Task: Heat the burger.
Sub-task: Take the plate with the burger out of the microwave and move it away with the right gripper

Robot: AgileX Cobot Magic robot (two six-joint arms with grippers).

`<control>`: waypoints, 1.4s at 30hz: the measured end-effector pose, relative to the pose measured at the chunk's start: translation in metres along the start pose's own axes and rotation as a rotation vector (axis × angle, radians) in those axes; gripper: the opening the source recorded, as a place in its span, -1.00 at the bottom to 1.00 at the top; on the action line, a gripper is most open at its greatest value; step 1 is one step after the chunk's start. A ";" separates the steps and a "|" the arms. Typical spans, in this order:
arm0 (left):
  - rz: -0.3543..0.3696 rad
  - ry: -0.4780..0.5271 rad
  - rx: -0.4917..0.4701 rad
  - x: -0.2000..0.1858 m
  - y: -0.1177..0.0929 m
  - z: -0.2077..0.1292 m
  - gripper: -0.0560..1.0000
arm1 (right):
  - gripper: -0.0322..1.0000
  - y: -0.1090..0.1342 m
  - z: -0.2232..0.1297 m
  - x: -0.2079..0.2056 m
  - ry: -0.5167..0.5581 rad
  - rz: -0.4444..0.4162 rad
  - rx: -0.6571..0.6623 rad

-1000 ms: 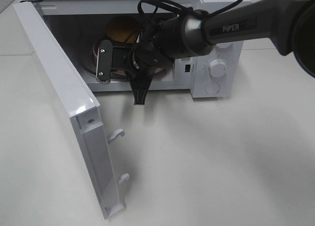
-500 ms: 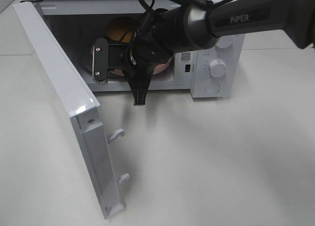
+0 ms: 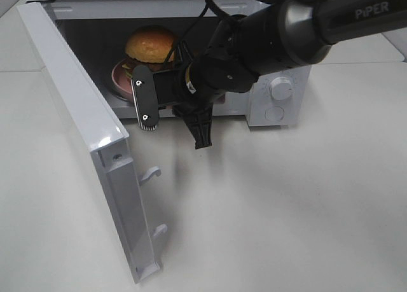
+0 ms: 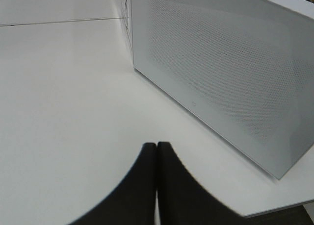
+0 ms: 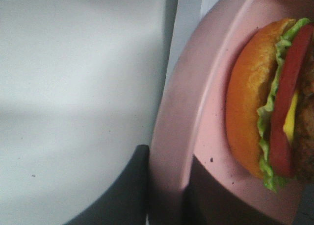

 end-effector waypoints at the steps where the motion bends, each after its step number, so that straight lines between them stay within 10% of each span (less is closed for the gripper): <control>1: 0.000 0.000 0.000 0.000 0.000 0.000 -0.89 | -0.64 0.003 -0.001 -0.006 -0.010 -0.001 -0.025; 42: 0.000 0.000 0.000 0.000 0.000 0.000 -0.89 | -0.64 0.091 -0.049 -0.134 -0.037 0.064 -0.183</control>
Point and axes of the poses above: a point on each arm's last joint axis where the gripper is mounted, x pointing out along that axis toward the gripper, y along the wrist's bending axis when the last joint is at zero, z = x × y, the point moved 4 cm from there along x, pointing out along that axis toward the gripper, and after that the axes turned 7 degrees about x, right-handed, at the moved point
